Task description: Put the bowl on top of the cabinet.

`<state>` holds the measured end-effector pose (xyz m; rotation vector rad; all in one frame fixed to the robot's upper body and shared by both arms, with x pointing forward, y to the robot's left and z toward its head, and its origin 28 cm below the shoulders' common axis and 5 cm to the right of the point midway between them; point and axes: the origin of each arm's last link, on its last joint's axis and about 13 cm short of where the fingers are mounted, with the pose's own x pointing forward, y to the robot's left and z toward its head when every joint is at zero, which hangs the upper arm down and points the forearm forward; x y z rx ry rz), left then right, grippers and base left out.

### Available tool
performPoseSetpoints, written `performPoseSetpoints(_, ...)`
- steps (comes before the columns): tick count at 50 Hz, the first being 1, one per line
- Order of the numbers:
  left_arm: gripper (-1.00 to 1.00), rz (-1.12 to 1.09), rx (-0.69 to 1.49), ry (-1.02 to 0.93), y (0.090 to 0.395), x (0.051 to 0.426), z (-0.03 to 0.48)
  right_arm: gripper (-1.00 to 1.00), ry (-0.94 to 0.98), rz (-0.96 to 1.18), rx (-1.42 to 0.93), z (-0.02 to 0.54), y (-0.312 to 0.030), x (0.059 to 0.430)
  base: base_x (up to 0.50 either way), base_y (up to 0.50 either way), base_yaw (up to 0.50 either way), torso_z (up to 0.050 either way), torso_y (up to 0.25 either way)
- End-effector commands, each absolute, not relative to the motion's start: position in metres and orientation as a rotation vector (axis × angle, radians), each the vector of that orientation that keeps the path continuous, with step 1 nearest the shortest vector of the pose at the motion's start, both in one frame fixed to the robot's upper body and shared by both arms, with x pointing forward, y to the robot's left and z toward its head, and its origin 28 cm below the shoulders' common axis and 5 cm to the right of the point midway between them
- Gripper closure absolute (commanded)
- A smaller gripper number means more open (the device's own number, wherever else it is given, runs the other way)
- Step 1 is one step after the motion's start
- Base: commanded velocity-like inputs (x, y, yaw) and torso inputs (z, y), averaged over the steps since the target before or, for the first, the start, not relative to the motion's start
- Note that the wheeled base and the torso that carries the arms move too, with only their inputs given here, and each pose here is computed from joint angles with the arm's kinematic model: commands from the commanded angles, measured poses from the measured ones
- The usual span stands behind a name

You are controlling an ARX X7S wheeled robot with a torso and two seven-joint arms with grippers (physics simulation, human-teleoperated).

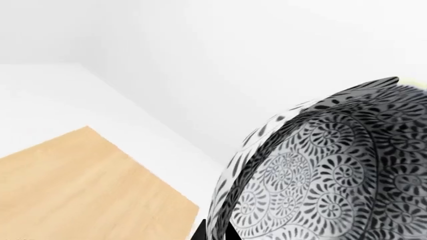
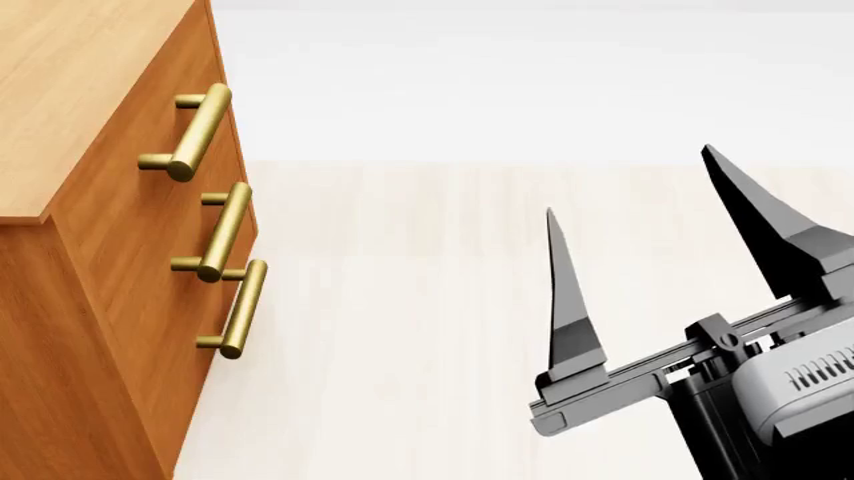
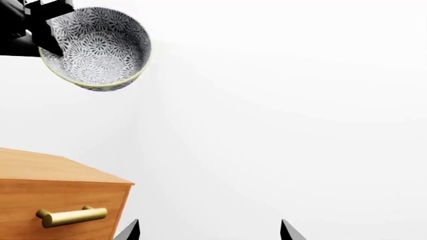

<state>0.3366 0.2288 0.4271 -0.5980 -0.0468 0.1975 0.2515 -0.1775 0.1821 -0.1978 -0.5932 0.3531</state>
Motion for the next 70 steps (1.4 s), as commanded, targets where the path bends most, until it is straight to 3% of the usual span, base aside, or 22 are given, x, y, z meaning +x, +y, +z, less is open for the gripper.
performPoseSetpoints(1,1.0,0.29,-0.663,-0.102,0.235,0.335,0.432,-1.0,-0.59,0.347,-0.2,0.182,-0.178,0.252,0.0,0.0,0.0,0.0,0.01)
performPoseSetpoints(15,1.0,0.535,-0.732,-0.203,0.244,0.327,0.429,-1.0,-0.588,0.348,-0.199,0.18,-0.178,0.253,0.0,0.0,0.0,0.0,0.0)
performPoseSetpoints(37,1.0,0.567,-0.779,-0.024,0.249,0.341,0.412,-1.0,-0.582,0.347,-0.205,0.179,-0.177,0.254,0.0,0.0,0.0,0.0,0.0)
performPoseSetpoints(70,1.0,0.627,-0.849,0.092,0.267,0.361,0.405,-1.0,-0.577,0.337,-0.214,0.179,-0.178,0.255,0.0,0.0,0.0,0.0,0.001)
